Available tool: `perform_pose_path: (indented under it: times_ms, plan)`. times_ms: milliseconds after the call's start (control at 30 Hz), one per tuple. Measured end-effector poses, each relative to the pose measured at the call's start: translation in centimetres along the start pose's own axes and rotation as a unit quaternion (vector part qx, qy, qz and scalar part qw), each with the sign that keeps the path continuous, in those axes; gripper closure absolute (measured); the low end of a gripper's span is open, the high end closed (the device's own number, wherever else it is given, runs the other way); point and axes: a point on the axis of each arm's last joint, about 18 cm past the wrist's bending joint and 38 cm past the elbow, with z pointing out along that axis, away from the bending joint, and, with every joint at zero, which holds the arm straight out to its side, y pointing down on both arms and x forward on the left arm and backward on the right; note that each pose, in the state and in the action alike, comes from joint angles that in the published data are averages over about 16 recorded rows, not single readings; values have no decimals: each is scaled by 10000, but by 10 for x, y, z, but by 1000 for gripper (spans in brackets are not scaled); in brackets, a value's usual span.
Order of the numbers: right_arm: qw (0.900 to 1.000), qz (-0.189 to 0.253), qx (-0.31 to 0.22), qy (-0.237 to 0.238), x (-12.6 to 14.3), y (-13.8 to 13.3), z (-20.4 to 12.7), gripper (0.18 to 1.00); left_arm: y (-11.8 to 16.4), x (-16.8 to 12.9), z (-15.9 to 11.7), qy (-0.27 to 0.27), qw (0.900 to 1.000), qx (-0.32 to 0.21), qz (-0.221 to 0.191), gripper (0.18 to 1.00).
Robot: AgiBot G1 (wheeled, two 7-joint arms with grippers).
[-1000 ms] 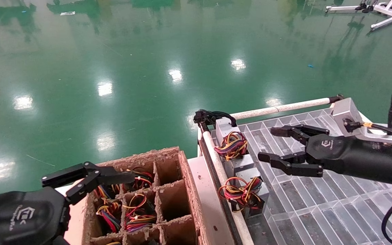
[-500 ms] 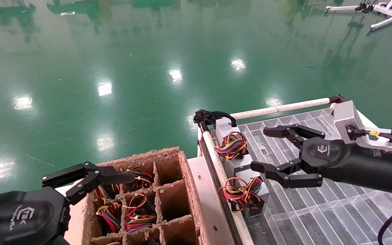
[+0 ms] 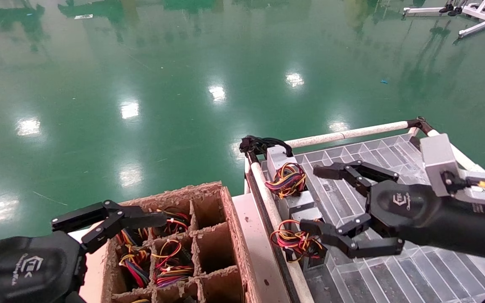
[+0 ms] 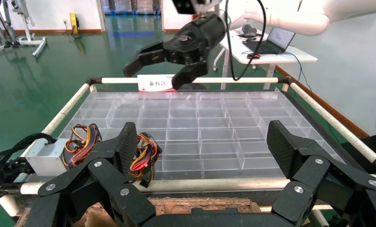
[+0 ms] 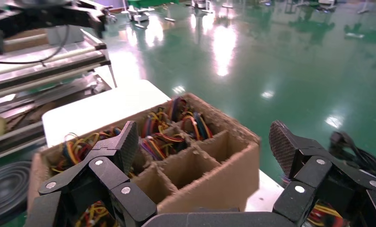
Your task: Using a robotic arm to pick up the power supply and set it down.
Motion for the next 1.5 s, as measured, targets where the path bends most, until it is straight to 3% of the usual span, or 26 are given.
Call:
perform_pose_path:
  times_ms: [867,1500]
  plan:
    - [9950,-195,329,-920,-84,-29,6,178,0,0,0,-1,10000,1,-1,184]
    - [9945,-202,345,-968,-89,-31,5,178,0,0,0,-3,10000,2,-2,184]
